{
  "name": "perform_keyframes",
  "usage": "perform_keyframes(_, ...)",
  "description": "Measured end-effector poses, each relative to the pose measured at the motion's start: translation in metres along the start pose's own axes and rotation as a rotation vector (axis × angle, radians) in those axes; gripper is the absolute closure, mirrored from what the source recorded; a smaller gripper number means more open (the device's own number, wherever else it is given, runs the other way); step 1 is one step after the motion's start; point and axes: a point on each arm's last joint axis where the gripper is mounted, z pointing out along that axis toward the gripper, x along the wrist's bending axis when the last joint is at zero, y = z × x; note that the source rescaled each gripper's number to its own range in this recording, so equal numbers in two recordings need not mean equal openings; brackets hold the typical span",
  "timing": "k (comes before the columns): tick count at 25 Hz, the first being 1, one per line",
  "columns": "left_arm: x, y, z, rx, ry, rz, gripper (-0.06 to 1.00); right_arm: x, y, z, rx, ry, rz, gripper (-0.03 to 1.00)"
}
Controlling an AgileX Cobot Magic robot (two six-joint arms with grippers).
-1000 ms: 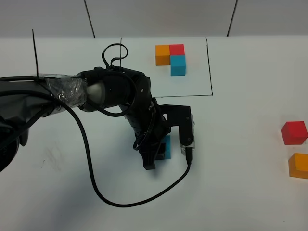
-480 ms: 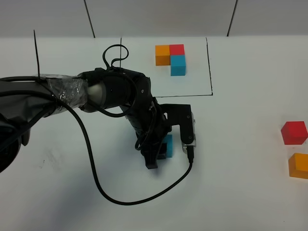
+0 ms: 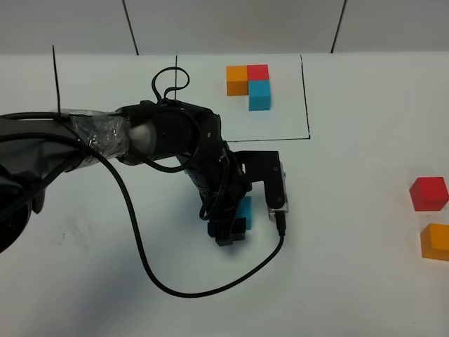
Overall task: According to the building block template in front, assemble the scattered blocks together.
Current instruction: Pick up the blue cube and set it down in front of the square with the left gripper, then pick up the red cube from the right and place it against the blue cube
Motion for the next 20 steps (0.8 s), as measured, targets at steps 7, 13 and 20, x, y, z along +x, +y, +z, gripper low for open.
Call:
perform_keyframes(7, 0.001, 0.01, -0.046, -0.074, 0.085, 0.018, 0.06, 0.0, 0.0, 0.0, 0.0, 0.0, 0.0, 0.97)
perform_keyframes(13, -0.006, 0.017, -0.076, -0.107, 0.113, 0.04, 0.21, 0.0, 0.0, 0.0, 0.0, 0.0, 0.0, 0.97)
perform_keyframes(20, -0.009, 0.016, -0.081, -0.101, 0.093, 0.007, 0.9, 0.0, 0.0, 0.0, 0.0, 0.0, 0.0, 0.97)
